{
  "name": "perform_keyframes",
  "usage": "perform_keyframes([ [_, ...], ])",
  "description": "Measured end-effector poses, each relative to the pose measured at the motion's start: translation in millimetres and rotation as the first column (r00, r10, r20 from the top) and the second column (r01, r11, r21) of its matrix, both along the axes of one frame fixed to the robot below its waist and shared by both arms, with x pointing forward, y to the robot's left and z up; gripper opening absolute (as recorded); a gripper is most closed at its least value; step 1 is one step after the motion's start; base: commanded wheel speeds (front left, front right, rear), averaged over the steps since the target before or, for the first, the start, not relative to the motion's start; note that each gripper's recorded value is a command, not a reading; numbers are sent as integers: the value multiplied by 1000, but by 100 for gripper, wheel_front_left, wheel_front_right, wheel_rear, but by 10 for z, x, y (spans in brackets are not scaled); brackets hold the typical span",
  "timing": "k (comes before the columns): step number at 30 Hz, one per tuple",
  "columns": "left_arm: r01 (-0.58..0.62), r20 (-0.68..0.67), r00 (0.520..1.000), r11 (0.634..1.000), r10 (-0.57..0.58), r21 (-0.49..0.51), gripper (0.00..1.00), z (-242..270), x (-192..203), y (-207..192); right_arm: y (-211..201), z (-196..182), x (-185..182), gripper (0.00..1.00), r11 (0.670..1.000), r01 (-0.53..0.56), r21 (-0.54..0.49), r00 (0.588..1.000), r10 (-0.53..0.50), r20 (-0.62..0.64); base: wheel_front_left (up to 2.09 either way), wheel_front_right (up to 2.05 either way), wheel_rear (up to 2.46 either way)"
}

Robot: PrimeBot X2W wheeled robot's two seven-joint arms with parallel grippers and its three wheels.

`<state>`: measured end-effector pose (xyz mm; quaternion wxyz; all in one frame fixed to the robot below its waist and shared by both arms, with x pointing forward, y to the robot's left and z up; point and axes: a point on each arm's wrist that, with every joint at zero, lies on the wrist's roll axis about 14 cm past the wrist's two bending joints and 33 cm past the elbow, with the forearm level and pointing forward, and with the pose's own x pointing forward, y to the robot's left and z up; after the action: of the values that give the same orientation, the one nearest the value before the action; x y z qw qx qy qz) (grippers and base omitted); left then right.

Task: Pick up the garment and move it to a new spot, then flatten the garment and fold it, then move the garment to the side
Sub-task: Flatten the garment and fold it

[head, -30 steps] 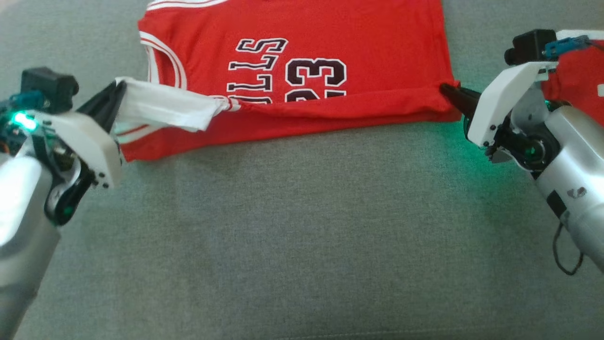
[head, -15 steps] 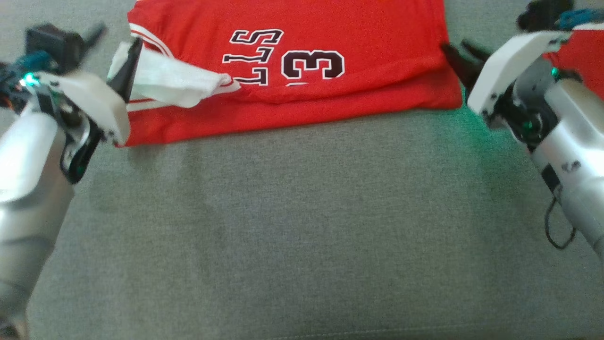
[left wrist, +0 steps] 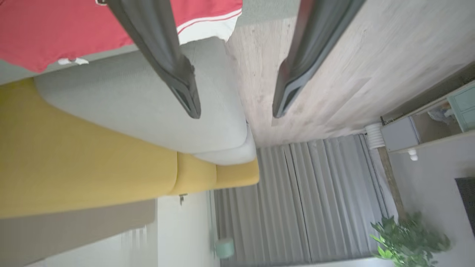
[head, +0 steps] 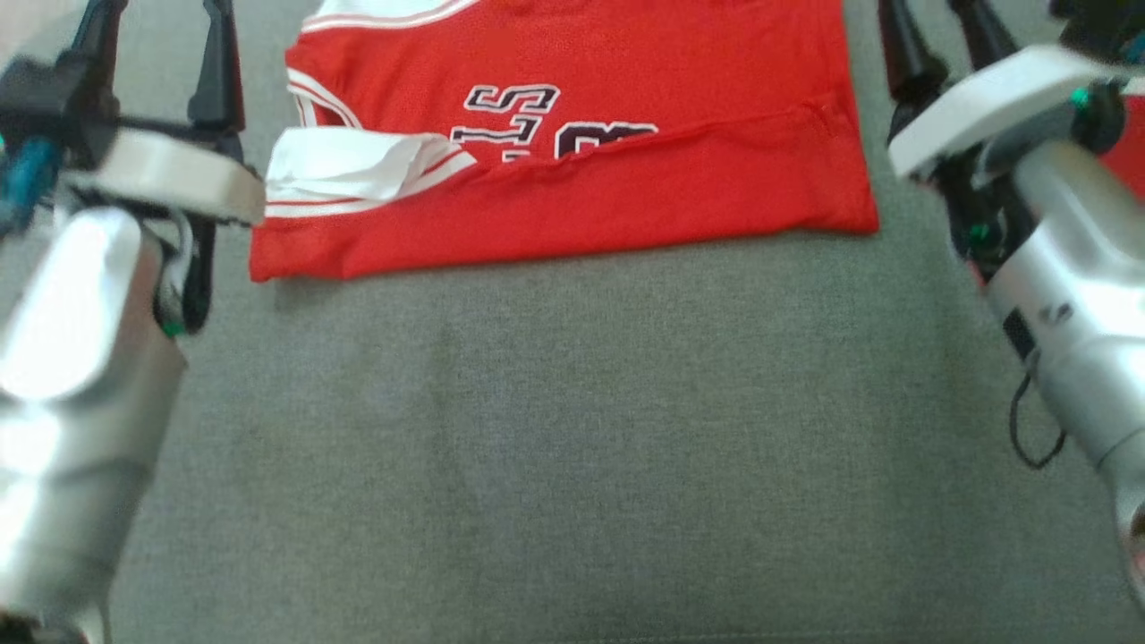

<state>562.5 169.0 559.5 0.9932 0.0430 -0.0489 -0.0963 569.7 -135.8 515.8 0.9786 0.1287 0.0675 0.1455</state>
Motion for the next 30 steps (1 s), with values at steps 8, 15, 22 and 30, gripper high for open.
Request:
perform_keyframes([
  [8,-71,59,995,995,75,-70,100,-115,-769,-48,-83,364,-470,100,996,80,28,970,-84,228,0,0,0],
  [15,-183,-40,983,972,179,-147,100,-507,-1291,3,-188,-447,-1419,100,982,180,-50,980,-175,97,0,0,0],
  [22,-140,-101,986,985,130,-105,100,-781,-1255,-72,-81,-381,-1349,100,987,159,-9,980,-157,120,0,0,0],
  [30,-130,-319,938,991,137,44,100,-1485,-1014,7,-7,-536,-1284,100,991,137,-6,987,-136,86,0,0,0],
])
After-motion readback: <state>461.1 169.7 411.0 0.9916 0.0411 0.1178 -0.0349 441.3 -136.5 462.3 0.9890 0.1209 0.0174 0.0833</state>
